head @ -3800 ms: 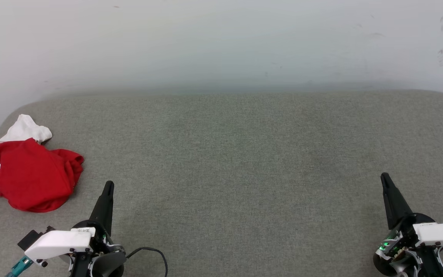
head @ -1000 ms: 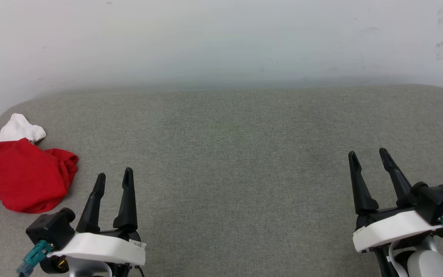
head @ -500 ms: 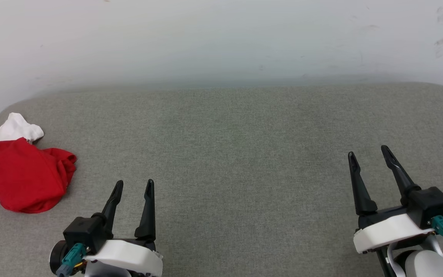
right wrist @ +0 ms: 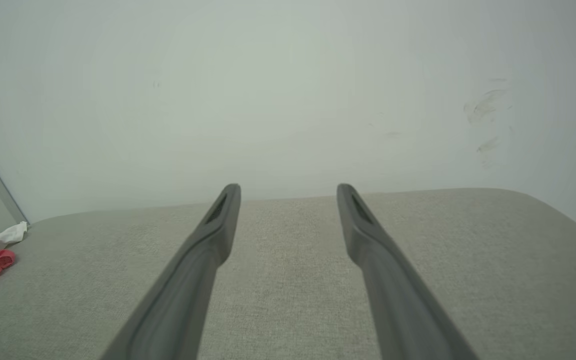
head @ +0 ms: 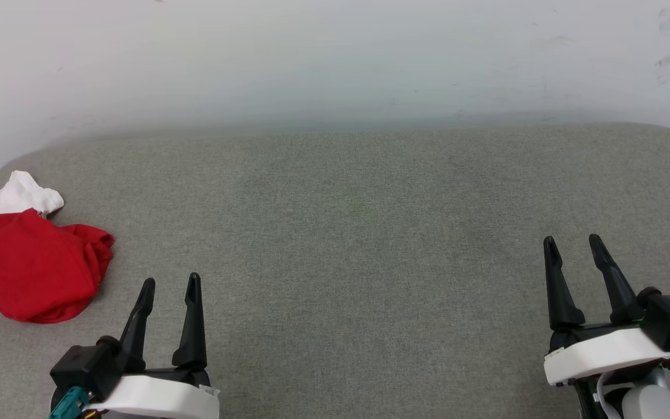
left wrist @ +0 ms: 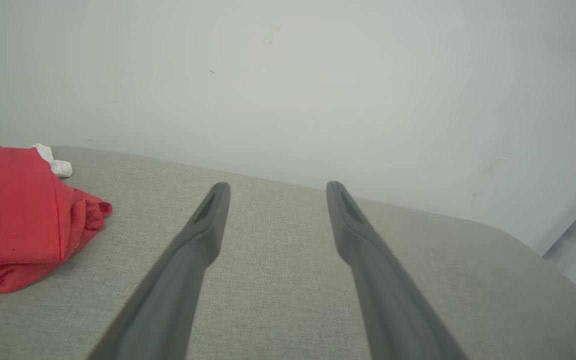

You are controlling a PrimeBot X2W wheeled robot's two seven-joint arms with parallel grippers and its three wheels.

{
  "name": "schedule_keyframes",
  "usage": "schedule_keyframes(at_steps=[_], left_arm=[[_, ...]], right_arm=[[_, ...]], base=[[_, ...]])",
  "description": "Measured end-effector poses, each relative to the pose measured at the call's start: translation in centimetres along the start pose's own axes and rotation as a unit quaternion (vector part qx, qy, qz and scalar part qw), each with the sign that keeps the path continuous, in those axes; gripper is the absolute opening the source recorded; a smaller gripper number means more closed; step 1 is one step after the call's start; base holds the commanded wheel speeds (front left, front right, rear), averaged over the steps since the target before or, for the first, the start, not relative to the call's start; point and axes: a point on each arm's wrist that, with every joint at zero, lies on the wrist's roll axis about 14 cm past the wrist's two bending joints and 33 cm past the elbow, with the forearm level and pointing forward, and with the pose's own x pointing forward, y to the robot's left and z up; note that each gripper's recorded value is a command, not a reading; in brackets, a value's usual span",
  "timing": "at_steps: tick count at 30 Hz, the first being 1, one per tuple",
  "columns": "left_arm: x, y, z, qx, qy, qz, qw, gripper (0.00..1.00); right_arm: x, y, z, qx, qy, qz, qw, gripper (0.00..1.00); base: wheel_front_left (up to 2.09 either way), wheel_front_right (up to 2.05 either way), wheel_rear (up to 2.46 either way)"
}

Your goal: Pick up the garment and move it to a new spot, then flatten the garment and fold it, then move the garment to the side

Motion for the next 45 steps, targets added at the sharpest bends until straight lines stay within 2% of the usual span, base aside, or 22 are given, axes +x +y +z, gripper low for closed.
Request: schedule_keyframes(at_steps=[14, 26, 37, 45], left_arm=[[-0.8, -0.7, -1.1, 0.070, 0.012, -0.029, 0.997, 1.00], [-1.0, -1.0, -0.5, 0.097, -0.002, -0.038, 0.995, 1.00], [-2.8, 2.1, 0.4, 0.098, -0.008, 0.013, 0.995, 1.00], [-5.3, 5.0, 1.2, 0.106, -0.011, 0.064, 0.992, 1.00]], right_arm=[[-0.4, 0.7, -1.6, -0.024, 0.019, 0.014, 0.999, 1.00], [-0.2, 1.7, -1.4, -0.063, 0.011, 0.035, 0.997, 1.00], [0.5, 6.9, -2.2, -0.051, 0.014, 0.112, 0.992, 1.00], [0.7, 11.2, -3.4, -0.036, 0.025, 0.172, 0.984, 1.00]], base=[[0.00, 0.00, 0.00], [0.00, 0.00, 0.00], [0.00, 0.00, 0.00], [0.00, 0.00, 0.00]])
